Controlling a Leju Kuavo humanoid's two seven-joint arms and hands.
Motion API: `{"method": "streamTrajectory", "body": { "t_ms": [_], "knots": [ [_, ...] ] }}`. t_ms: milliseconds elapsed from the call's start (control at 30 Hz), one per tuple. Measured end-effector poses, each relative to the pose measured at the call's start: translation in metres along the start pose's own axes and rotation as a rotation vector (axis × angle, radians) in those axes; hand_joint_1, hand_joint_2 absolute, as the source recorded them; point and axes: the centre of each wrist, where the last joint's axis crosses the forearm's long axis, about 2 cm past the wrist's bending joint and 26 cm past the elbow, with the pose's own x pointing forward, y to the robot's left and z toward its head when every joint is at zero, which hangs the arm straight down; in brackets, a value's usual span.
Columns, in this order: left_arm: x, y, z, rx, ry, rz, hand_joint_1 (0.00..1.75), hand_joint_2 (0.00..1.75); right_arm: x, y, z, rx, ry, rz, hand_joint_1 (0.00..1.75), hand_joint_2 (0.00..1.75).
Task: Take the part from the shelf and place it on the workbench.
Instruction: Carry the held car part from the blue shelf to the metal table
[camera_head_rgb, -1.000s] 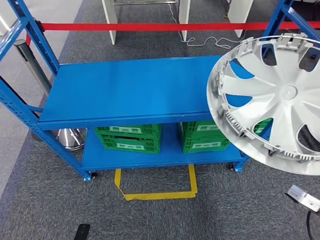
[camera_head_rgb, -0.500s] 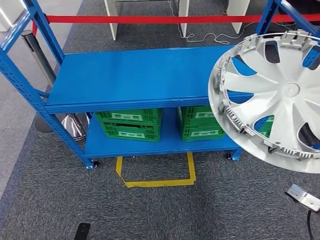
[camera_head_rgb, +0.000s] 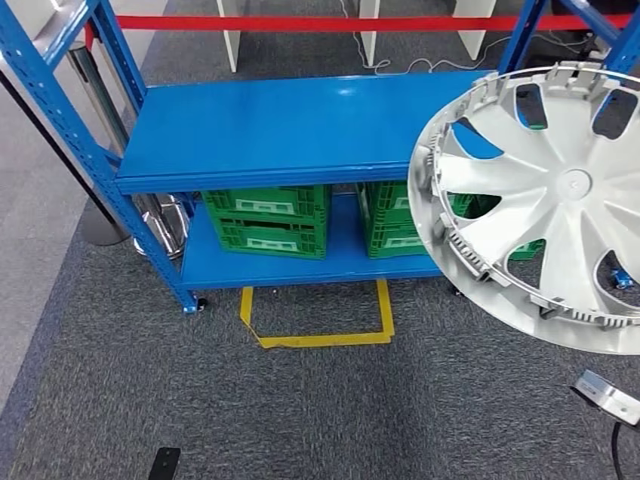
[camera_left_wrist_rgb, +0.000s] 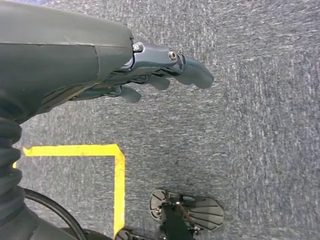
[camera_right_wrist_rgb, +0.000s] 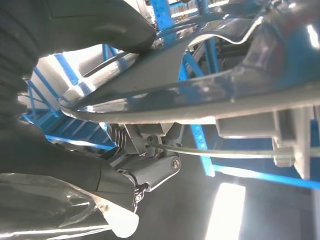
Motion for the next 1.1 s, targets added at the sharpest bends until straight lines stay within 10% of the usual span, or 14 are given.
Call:
{"method": "streamTrajectory", "body": {
  "t_ms": [1100],
  "knots": [
    [0.007, -0.002, -0.003, -0.032, 0.004, -0.043, 0.0, 1.75, -0.008, -0.016, 0.019, 0.014, 0.031, -0.001, 1.75, 1.75]
  ]
}}
